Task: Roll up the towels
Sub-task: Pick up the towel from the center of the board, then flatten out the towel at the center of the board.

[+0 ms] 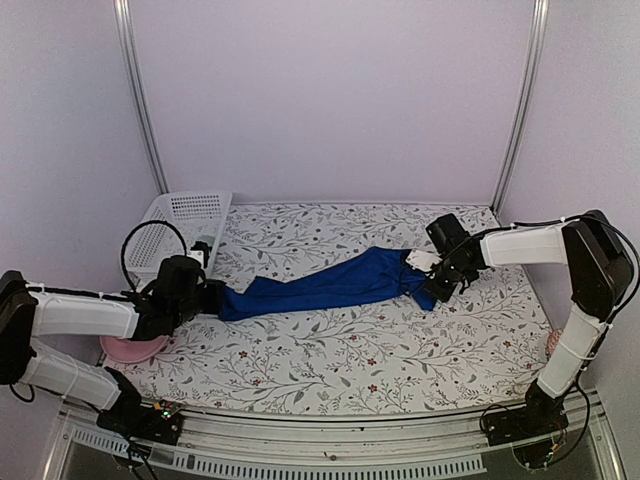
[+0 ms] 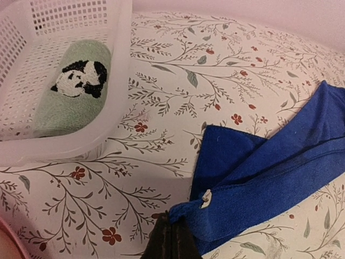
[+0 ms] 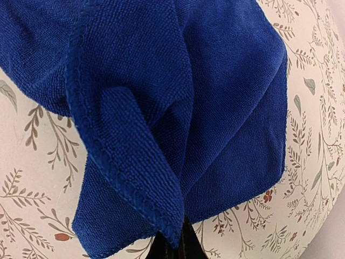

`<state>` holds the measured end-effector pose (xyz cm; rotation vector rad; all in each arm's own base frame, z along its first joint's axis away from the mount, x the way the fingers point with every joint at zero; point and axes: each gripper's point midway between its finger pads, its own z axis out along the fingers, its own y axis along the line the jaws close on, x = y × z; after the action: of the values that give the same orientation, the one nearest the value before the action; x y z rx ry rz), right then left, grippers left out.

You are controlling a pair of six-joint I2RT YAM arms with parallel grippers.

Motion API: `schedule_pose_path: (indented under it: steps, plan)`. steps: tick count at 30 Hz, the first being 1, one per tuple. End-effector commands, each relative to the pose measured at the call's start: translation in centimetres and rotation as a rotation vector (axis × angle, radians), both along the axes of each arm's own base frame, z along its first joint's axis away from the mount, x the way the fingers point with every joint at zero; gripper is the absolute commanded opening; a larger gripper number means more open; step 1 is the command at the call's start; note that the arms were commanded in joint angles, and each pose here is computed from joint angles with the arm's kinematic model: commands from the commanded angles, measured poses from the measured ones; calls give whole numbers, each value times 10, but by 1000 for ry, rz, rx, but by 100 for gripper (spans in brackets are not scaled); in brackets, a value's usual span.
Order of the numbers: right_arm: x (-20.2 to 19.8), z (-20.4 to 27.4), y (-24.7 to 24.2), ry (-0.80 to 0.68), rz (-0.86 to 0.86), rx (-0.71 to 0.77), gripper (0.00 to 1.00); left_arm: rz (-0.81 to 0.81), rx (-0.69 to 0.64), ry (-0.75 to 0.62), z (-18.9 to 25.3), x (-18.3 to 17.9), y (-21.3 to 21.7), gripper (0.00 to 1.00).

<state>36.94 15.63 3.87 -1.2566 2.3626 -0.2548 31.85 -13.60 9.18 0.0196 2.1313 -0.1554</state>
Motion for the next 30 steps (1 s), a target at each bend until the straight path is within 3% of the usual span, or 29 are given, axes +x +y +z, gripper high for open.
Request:
schedule_pose_path:
  steps: [1,7,14,22,26,30]
  plan:
    - [-1,7,-2,-13,0,5,3,-19,-16,-29,11,7,-8,0]
    - [7,51,-11,-86,-11,37,2,-164,-48,-117,37,3,-29,0]
    - [21,143,-53,-251,-69,63,2,-367,-94,-286,108,-15,-60,0]
    - [-5,236,-80,-404,-82,53,2,-544,-147,-395,154,-41,-95,0]
    - [-24,274,-94,-492,-109,47,2,-523,-142,-452,187,-46,-90,0]
    - [-42,312,-104,-574,-133,64,2,-375,-156,-569,239,-51,-55,0]
